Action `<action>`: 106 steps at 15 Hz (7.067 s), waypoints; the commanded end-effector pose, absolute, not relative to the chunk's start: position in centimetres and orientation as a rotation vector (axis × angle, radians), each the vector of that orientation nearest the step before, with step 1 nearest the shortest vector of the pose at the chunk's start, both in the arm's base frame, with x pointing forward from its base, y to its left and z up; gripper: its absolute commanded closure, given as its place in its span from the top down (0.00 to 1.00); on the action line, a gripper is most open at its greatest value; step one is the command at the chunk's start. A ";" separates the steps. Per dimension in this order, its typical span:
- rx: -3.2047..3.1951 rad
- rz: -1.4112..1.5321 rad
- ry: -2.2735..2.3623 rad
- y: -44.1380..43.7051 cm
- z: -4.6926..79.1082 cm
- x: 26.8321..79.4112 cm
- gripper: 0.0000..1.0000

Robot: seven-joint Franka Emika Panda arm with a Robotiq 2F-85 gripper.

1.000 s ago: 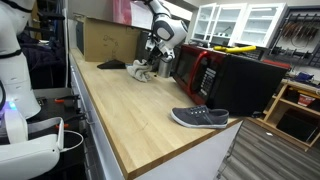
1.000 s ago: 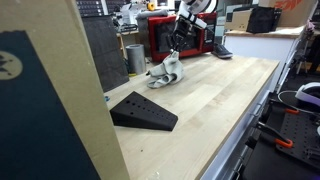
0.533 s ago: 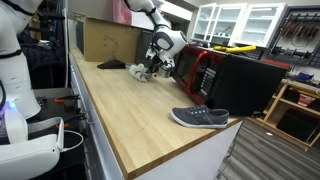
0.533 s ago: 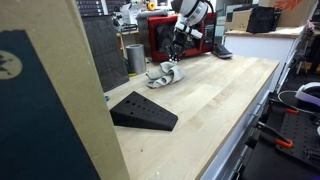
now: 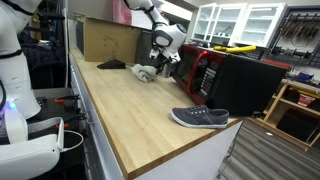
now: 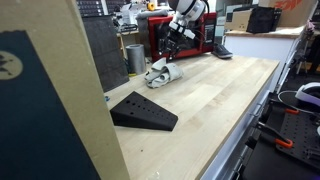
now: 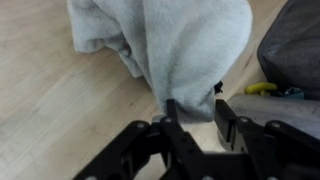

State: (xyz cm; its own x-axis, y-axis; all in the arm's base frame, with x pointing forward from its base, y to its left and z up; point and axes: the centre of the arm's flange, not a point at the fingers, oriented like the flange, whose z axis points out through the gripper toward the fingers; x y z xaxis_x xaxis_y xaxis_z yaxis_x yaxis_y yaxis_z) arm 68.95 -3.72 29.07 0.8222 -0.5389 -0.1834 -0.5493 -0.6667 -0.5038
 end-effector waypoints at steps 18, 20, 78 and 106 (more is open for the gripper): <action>-2.319 0.404 0.052 4.2 33.7 61.4 1.00; -2.309 0.399 -0.008 4.8 31.7 61.0 1.00; -2.207 0.311 -0.004 0.8 21.8 62.2 1.00; -2.389 -0.407 0.107 1.4 29.1 68.7 1.00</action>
